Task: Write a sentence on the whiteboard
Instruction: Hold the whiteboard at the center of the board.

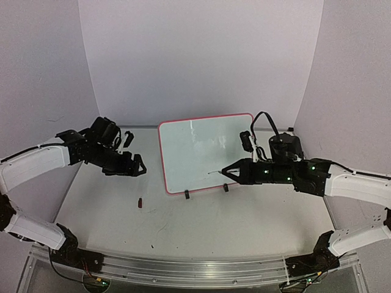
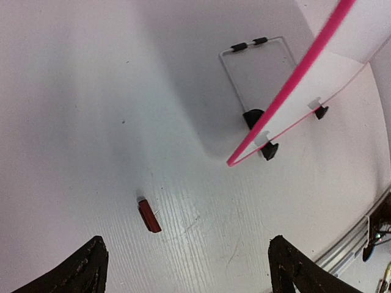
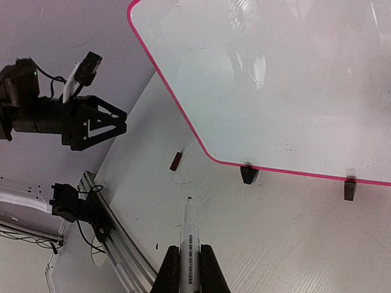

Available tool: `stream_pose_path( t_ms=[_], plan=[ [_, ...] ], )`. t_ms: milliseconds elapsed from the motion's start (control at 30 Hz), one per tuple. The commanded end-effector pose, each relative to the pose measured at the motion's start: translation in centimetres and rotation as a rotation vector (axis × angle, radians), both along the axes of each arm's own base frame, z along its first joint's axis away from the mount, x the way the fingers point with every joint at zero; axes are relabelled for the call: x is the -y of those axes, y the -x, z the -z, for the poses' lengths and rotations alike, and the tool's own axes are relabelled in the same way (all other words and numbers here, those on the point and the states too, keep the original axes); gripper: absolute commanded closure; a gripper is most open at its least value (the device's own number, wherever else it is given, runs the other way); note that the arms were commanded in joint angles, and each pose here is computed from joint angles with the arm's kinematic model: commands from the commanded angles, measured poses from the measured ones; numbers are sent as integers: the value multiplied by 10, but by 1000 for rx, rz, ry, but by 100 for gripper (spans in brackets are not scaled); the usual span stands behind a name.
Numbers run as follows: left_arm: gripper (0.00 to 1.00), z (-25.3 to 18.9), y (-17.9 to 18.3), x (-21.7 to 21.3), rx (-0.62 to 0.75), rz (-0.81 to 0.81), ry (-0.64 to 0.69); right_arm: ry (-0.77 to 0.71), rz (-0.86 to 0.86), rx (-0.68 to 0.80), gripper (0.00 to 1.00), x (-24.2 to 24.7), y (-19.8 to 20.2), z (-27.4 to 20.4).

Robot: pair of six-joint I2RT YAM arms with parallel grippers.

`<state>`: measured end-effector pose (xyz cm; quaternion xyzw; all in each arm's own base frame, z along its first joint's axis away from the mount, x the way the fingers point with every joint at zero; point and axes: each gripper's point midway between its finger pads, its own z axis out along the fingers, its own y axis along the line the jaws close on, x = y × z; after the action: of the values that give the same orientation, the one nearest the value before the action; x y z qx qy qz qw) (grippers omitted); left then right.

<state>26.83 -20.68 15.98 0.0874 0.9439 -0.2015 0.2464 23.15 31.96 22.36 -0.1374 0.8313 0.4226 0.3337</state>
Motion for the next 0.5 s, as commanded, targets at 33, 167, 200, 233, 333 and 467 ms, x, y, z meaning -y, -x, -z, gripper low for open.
stream_pose_path(
  t_ms=[33,167,200,233,333,467],
  plan=[
    [11,-86,-9,33,183,321,57,-23,-93,98,100,-15,2,-43],
    [12,-117,-20,60,268,458,128,-28,-133,111,100,-30,-3,-51],
    [12,-122,-23,66,289,485,149,-28,-139,118,100,-33,-6,-53],
    [12,-126,-28,72,312,506,172,-29,-145,125,100,-38,-8,-55],
    [13,-128,-45,79,356,539,215,-37,-156,148,100,-49,-18,-61],
    [13,-123,-76,69,386,508,254,-50,-172,178,100,-64,-31,-72]
  ],
)
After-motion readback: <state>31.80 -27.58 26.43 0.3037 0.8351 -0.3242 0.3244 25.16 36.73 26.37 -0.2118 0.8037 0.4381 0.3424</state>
